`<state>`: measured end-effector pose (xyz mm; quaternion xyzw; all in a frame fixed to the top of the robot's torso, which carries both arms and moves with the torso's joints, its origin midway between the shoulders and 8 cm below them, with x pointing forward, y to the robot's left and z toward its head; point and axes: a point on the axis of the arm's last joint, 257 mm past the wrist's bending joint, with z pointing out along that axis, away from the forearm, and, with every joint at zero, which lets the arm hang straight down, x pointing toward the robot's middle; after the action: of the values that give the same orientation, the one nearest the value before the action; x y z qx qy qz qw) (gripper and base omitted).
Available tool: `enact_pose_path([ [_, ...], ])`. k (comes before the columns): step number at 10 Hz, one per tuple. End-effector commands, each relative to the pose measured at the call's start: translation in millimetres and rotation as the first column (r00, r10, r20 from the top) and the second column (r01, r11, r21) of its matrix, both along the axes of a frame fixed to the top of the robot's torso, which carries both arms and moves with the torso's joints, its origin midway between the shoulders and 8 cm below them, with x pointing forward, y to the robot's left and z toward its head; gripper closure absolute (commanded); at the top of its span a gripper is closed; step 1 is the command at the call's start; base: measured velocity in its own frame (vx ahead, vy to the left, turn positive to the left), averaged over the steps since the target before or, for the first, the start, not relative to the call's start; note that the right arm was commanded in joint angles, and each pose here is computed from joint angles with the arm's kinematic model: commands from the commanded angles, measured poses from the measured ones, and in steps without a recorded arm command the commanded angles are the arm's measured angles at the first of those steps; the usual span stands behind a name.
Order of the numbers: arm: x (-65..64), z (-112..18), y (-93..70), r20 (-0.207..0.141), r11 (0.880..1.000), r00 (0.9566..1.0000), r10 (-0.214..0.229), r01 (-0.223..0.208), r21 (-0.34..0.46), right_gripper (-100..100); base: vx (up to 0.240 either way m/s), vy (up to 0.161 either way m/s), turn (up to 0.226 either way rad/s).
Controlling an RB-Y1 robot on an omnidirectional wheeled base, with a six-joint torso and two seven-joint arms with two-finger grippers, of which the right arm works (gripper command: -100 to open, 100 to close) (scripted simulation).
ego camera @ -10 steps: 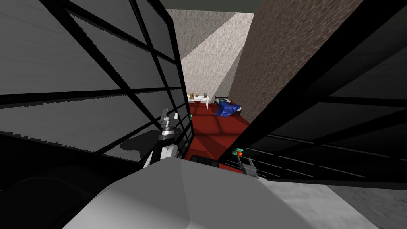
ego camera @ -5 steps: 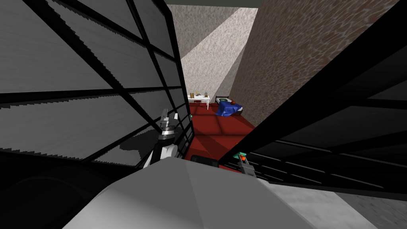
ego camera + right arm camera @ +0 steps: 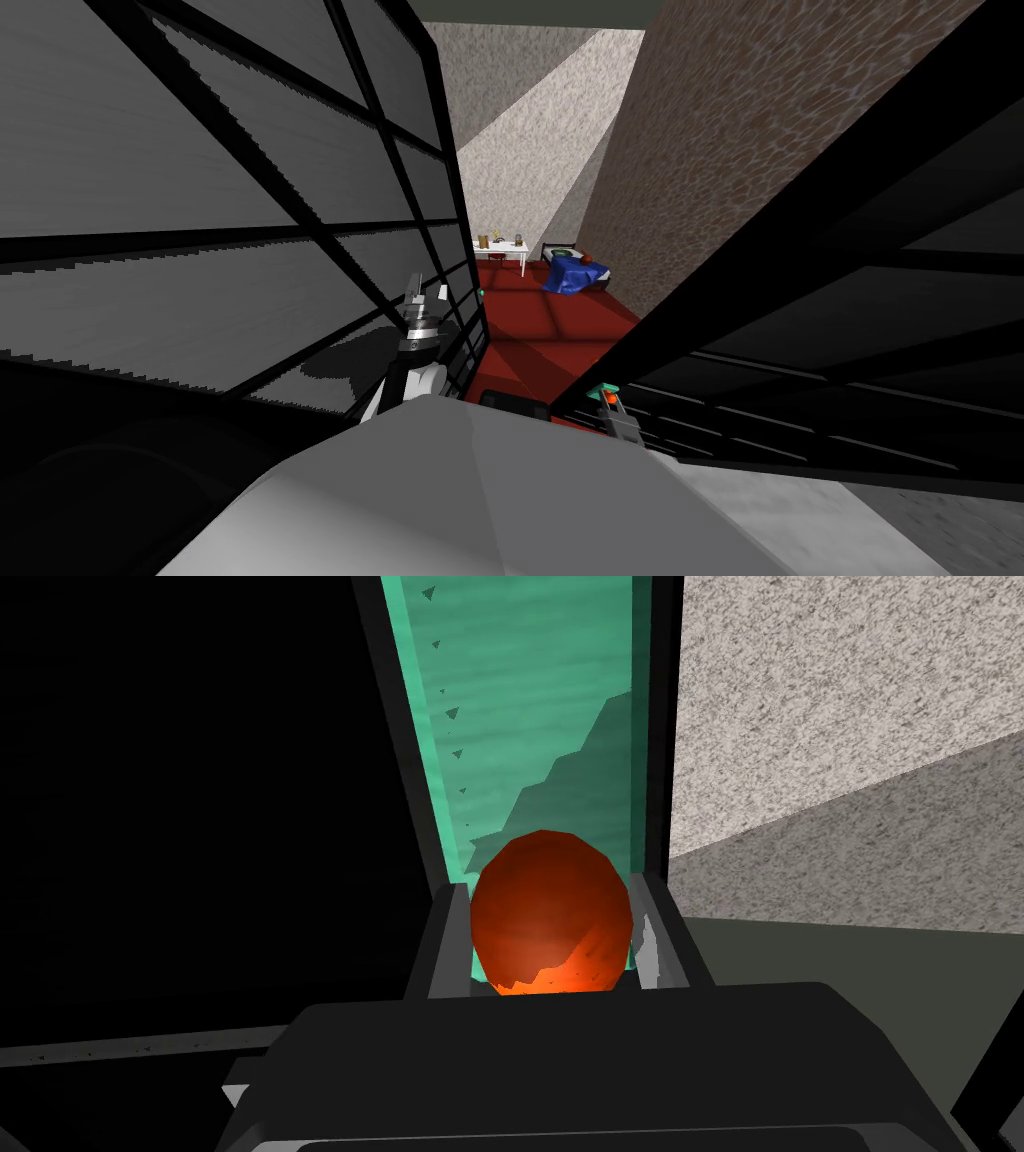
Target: Push the door open
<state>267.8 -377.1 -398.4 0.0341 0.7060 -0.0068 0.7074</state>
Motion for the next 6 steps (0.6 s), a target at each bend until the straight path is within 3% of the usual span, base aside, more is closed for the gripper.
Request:
enact_pose_path([
  [1, 3.4, 5.1, -6.1, 0.017, 0.999, 0.9998, -0.01, 0.009, 0.032, 100, 0.012, -0.005, 0.023],
  [4, 7.8, 10.5, -13.6, 0.041, 0.993, 0.9987, -0.031, 0.026, 0.119, 100, 0.024, -0.007, 0.033],
  [6, 11.7, 15.3, -20.2, 0.063, 0.981, 0.9966, -0.052, 0.039, 0.19, 100, 0.037, -0.012, 0.039],
])
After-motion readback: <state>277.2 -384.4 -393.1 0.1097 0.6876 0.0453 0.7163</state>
